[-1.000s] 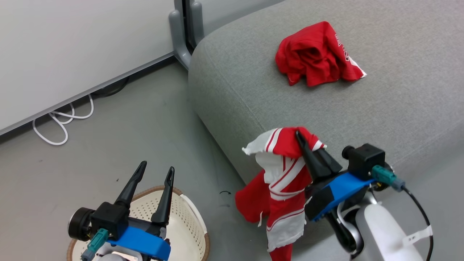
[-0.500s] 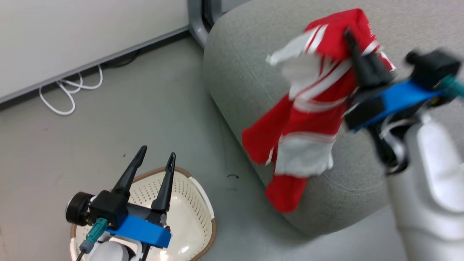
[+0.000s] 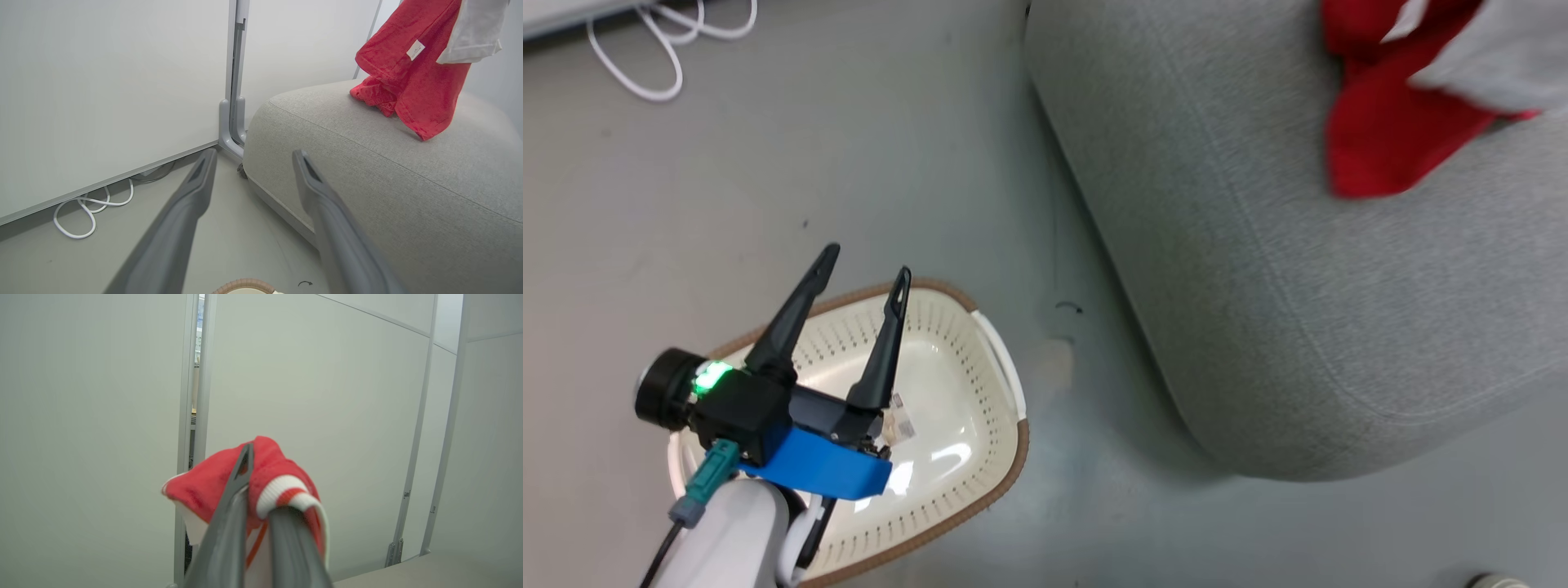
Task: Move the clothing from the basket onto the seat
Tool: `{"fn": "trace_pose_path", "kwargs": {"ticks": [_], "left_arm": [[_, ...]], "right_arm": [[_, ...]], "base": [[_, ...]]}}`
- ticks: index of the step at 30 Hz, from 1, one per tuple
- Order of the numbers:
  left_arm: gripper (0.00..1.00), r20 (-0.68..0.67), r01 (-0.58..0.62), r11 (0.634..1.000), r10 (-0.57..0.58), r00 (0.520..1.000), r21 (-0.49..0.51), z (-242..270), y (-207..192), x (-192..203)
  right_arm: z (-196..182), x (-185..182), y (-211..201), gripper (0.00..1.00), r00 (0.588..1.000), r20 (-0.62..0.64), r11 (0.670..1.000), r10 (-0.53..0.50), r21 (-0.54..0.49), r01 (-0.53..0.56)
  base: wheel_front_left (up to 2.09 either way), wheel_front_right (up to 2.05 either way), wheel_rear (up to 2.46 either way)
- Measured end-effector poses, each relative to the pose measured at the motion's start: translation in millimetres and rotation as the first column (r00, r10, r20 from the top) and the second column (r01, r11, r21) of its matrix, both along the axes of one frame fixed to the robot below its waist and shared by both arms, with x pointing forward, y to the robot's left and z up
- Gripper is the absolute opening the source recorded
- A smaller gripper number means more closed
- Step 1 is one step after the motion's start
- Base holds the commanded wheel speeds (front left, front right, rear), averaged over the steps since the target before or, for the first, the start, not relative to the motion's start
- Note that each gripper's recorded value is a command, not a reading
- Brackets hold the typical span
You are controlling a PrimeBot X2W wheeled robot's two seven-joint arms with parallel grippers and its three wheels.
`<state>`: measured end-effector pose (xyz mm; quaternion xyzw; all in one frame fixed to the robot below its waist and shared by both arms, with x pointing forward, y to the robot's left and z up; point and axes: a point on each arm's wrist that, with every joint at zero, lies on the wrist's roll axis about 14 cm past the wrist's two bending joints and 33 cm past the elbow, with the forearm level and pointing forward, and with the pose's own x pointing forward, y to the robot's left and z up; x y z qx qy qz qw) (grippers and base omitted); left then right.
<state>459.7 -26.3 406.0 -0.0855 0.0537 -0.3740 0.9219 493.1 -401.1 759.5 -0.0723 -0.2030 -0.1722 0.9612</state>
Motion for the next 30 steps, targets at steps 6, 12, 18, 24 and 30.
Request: {"fn": "trace_pose_path", "kwargs": {"ticks": [6, 12, 18, 24, 30], "left_arm": [[1.0, -0.017, -0.01, 1.0, 0.01, 1.0, -0.005, -20, 7, 15], [1.0, -0.022, -0.016, 1.0, 0.016, 1.0, -0.009, -36, 15, 25], [1.0, -0.054, -0.038, 0.999, 0.038, 0.998, 0.011, -55, 27, 26], [1.0, -0.063, -0.056, 0.998, 0.058, 0.996, 0.031, -60, 38, 25], [1.0, -0.042, -0.07, 0.997, 0.071, 0.997, 0.02, -42, 38, 24]], "right_arm": [[-15, 25, -32, 0.0, 0.993, -0.062, 0.995, -0.097, -0.037, 0.095], [-128, 40, -68, 0.0, 0.947, -0.266, 0.98, -0.181, 0.035, 0.197], [-233, 38, -82, 0.0, 0.869, -0.443, 0.958, -0.22, 0.069, 0.278], [-300, 35, -73, 0.0, 0.809, -0.551, 0.95, -0.206, 0.085, 0.299], [-300, 29, -68, 1.0, 0.811, -0.553, 0.948, -0.19, 0.112, 0.299]], "base": [[0.0, 0.0, 0.0], [0.0, 0.0, 0.0], [0.0, 0.0, 0.0], [0.0, 0.0, 0.0], [0.0, 0.0, 0.0]]}}
